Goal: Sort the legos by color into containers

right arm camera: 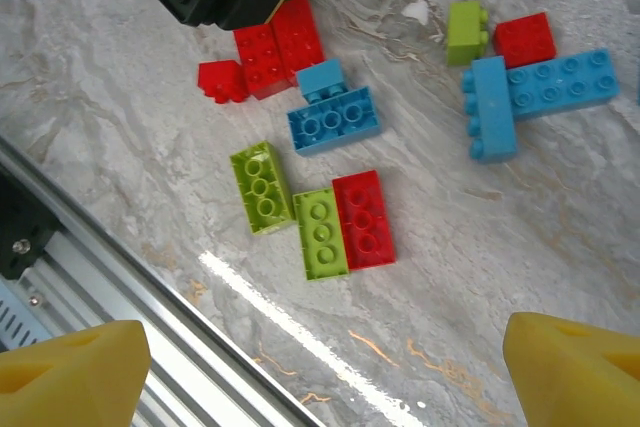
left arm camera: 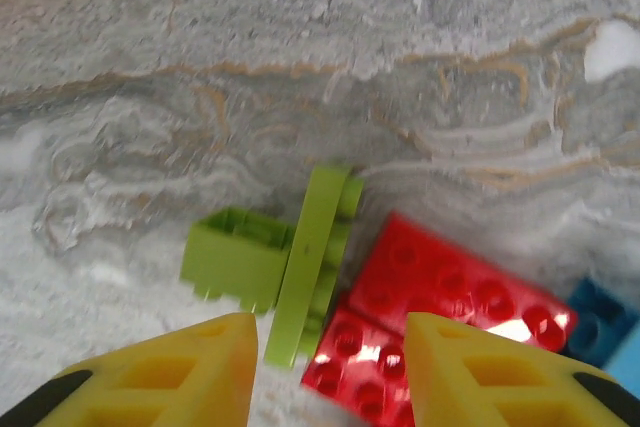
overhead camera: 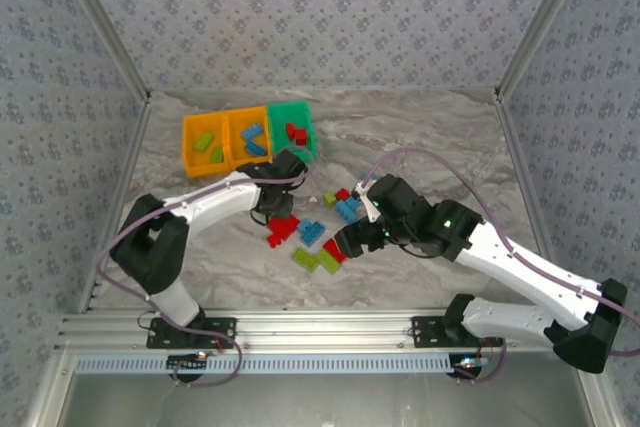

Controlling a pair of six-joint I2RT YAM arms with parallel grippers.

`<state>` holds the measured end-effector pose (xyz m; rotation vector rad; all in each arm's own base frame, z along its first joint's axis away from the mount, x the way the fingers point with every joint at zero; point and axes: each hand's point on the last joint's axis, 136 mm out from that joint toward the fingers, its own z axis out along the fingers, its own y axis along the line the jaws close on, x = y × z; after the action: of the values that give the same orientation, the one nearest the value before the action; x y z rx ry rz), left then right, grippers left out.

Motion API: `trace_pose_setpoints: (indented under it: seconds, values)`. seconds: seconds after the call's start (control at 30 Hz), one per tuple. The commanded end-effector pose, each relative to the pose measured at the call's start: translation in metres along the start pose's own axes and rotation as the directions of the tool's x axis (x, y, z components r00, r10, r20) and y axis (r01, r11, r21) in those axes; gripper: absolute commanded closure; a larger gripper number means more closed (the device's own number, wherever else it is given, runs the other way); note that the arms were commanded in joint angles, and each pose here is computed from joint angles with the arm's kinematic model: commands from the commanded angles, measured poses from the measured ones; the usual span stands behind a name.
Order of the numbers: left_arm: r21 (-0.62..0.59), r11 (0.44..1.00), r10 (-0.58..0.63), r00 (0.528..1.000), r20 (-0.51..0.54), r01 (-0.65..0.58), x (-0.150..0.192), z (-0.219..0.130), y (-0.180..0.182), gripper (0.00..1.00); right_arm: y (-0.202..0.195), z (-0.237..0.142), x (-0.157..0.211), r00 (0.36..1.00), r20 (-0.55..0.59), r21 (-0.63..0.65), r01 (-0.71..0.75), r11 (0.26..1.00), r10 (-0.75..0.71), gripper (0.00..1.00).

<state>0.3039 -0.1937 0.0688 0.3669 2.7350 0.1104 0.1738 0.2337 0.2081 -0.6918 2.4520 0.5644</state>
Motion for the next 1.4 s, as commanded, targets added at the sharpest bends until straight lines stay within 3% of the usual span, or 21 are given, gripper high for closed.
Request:
trace_pose_setpoints:
  seconds: [0.0, 0.43, 0.67, 0.83, 1.0, 1.13, 1.23, 1.37]
  values:
    - [-0.022, 0.999, 0.035, 0.995, 0.092, -0.033, -0.033, 0.005, -0.003, 0.63, -0.011, -0.001, 0.0, 0.999, 0.018, 0.055, -0.031, 0.998, 0.03, 0.06]
    - [-0.098, 0.994, 0.04, 0.999, 0.025, -0.037, -0.014, 0.042, 0.005, 0.69, -0.018, 0.012, 0.009, 0.999, -0.004, 0.086, -0.053, 0.995, 0.054, 0.06]
    - [-0.098, 0.994, 0.043, 0.999, -0.002, -0.043, -0.006, 0.049, 0.004, 0.64, -0.018, 0.011, 0.006, 0.998, 0.006, 0.089, -0.062, 0.994, 0.062, 0.06]
    - [-0.066, 0.997, 0.034, 0.999, -0.009, -0.034, -0.005, 0.047, -0.001, 0.75, -0.021, 0.01, 0.004, 0.997, 0.016, 0.106, -0.076, 0.991, 0.074, 0.06]
    - [-0.054, 0.999, 0.01, 0.998, 0.067, -0.006, -0.025, 0.019, 0.003, 0.84, -0.017, 0.01, 0.0, 0.996, 0.032, 0.09, -0.089, 0.992, 0.086, 0.06]
    - [-0.005, 0.998, -0.064, 0.974, 0.218, 0.067, -0.064, -0.029, 0.019, 0.89, -0.005, 0.01, -0.014, 0.991, 0.09, 0.03, -0.106, 0.994, 0.103, 0.06]
    - [-0.016, 0.985, -0.16, 0.934, 0.319, 0.174, -0.093, -0.058, 0.057, 0.92, -0.004, 0.008, -0.024, 0.984, 0.134, 0.032, -0.122, 0.992, 0.116, 0.06]
    - [-0.049, 0.92, -0.337, 0.848, 0.409, 0.389, -0.124, -0.071, 0.134, 0.92, -0.011, 0.006, -0.028, 0.979, 0.156, 0.064, -0.141, 0.988, 0.13, 0.06]
